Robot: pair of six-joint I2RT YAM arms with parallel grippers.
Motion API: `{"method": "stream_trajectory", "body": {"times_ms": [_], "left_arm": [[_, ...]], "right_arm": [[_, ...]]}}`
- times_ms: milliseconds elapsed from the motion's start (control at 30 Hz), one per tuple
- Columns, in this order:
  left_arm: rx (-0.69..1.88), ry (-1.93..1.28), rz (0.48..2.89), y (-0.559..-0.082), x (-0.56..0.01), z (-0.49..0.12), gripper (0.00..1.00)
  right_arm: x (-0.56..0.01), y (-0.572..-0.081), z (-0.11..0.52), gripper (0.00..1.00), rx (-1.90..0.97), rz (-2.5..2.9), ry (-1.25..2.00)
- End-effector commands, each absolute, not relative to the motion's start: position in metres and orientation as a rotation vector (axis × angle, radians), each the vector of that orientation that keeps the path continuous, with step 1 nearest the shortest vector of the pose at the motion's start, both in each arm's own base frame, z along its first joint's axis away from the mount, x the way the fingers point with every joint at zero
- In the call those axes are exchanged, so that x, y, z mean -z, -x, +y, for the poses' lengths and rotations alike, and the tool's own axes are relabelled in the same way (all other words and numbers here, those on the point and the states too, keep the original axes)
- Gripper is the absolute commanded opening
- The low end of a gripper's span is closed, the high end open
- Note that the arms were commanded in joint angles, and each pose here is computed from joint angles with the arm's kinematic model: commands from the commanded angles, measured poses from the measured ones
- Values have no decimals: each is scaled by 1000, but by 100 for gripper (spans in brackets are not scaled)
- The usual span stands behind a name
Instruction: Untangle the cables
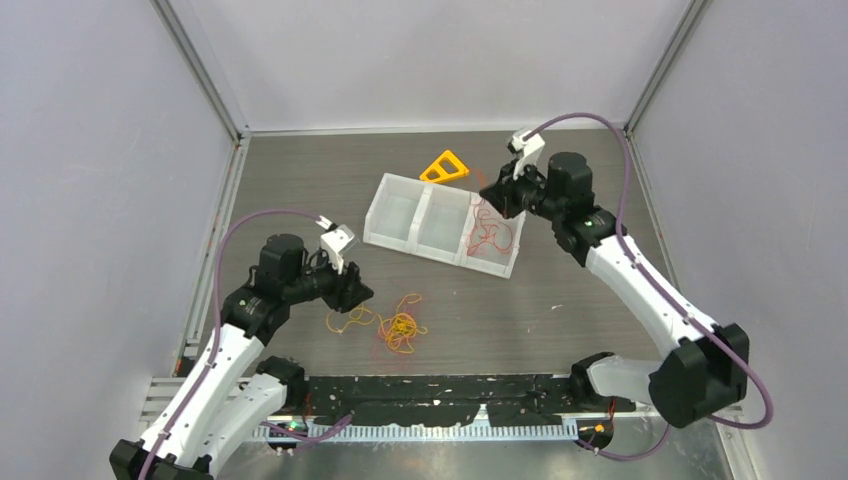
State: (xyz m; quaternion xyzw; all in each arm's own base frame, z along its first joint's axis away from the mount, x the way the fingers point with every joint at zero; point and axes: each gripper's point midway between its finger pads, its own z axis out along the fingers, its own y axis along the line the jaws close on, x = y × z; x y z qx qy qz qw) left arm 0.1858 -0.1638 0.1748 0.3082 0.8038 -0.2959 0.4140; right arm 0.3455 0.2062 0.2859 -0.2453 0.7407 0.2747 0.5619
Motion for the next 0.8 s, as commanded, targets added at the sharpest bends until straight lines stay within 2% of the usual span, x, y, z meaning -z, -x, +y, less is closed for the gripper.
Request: {"method": "stream_trajectory", "body": {"times_ms": [0, 267, 400, 567, 767], "left_arm": [[754, -779, 1933, -194, -200, -169, 47], [722, -779, 1969, -192, -188, -164, 47], [707, -784, 1980, -193, -184, -162, 47], [713, -789, 1985, -194, -184, -163, 47], [722, -801, 1976, -191, -183, -163, 47]], "right_arm": [[-207, -346, 190, 5, -587, 1963, 583], [-127, -376, 175, 6, -423, 2066, 623], [-105, -386, 175, 5, -429, 2131, 648], [-116, -399, 175, 5, -448, 2130, 609], [-184, -388, 184, 5, -529, 1995, 621]]}}
